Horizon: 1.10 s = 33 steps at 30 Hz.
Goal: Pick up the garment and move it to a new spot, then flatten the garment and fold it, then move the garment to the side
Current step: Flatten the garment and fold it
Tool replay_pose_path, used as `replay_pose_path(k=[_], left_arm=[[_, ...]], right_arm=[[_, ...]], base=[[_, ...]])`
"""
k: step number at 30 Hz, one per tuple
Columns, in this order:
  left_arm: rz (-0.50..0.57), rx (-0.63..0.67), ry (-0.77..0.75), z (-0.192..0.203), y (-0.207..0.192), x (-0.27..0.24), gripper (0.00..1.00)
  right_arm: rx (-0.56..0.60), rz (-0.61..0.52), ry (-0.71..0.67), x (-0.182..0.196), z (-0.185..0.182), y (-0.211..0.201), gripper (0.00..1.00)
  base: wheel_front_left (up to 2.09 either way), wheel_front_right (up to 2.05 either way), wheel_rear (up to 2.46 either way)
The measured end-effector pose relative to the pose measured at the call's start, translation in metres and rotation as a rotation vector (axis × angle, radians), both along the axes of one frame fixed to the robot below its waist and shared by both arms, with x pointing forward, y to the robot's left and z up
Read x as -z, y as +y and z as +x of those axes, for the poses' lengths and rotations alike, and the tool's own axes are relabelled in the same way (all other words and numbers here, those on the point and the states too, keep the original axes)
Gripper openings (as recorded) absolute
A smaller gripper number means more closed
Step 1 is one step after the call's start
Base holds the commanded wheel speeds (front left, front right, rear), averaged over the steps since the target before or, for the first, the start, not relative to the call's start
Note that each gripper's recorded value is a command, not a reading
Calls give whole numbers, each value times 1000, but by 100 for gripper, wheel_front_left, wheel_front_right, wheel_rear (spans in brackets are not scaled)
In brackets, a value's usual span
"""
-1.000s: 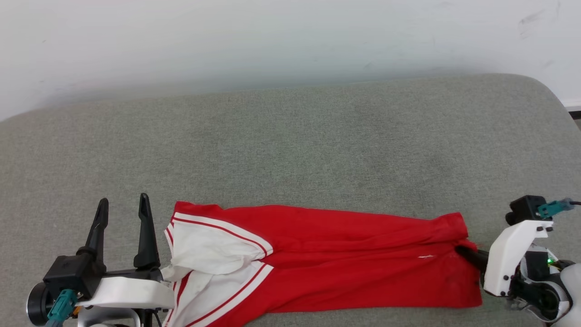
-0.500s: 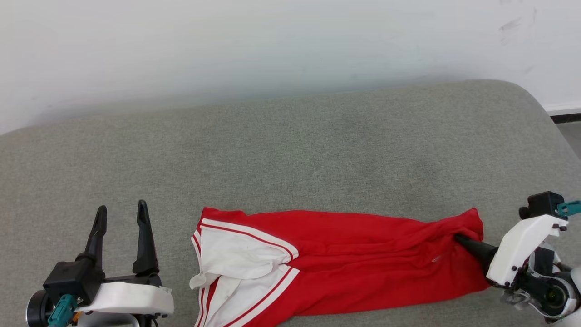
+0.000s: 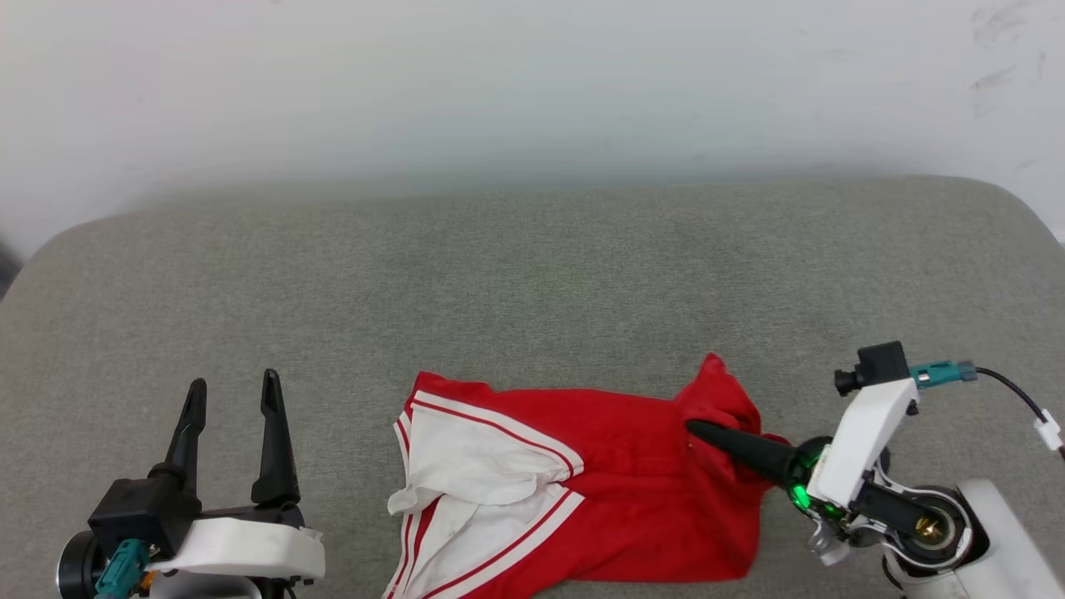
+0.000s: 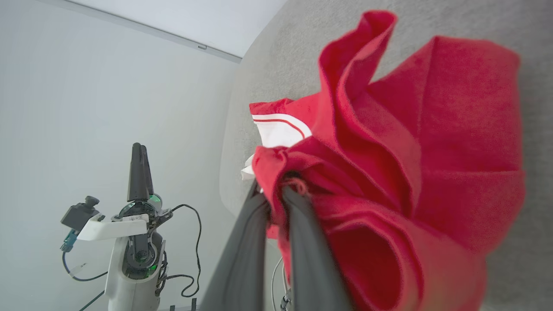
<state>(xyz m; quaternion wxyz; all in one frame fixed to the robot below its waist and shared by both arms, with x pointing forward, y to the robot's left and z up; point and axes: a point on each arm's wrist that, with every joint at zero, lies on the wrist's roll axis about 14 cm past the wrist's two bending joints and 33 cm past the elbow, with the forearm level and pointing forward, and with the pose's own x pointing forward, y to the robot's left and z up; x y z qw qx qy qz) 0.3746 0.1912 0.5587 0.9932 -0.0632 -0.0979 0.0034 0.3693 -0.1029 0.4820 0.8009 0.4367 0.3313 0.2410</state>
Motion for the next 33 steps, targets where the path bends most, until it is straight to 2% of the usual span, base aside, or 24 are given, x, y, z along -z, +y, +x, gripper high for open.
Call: replay_pose_path(k=[6, 18, 26, 27, 28, 29, 33], left_arm=[[-2, -37, 8, -5, 12, 3, 100], [-27, -59, 53, 9, 13, 20, 100], [-29, -68, 104, 22, 14, 41, 100], [-27, -68, 108, 23, 14, 43, 100], [-28, -66, 110, 24, 14, 44, 100], [-24, -64, 111, 25, 12, 44, 100], [-24, -45, 108, 27, 7, 44, 100]], right_arm=[[-139, 101, 18, -10, -2, 57, 0], [-375, 102, 24, -6, -2, 143, 0], [-498, 94, 69, 15, -16, 177, 0], [-497, 87, 66, 17, -16, 179, 18], [-487, 81, 59, 18, -15, 178, 48], [-479, 78, 51, 18, -14, 178, 100], [-454, 74, -21, 4, -11, 176, 100]], base=[[0, 0, 0], [0, 0, 0], [0, 0, 0], [0, 0, 0], [0, 0, 0], [0, 0, 0], [0, 0, 0]])
